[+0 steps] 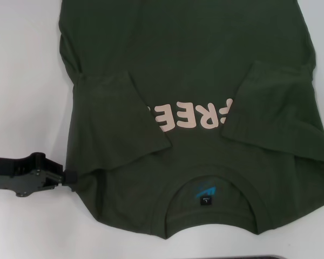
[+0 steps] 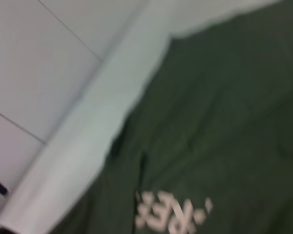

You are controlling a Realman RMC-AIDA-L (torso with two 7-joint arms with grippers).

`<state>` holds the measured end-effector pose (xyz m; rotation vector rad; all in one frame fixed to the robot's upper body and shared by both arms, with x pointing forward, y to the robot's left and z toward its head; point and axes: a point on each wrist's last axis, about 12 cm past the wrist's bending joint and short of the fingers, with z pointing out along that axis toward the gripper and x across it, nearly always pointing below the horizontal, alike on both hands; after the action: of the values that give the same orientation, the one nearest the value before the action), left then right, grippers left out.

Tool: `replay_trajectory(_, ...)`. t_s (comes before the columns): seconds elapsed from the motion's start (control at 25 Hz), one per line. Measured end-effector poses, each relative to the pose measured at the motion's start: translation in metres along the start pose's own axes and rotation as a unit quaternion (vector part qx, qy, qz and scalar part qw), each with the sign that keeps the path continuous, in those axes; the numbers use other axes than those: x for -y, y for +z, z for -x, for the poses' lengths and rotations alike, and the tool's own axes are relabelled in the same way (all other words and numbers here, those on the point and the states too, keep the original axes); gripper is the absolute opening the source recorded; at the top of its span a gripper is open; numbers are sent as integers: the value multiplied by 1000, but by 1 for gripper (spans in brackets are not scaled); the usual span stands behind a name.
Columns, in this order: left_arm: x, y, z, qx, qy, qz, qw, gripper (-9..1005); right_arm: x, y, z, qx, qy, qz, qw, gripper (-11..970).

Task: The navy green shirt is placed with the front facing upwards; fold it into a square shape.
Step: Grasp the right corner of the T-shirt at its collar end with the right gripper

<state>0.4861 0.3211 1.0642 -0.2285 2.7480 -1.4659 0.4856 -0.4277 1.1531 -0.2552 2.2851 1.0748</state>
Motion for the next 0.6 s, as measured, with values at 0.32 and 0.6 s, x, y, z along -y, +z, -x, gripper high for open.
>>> replay_trajectory(0.32,2,-3,5,6,4,4,1000,8,11,-20,-8,-138,90,-84,983,819)
replay_trajectory(0.6,6,-2,8,2,10,2,1000,13,13,-14,-13,-178,107,-97,973,819)
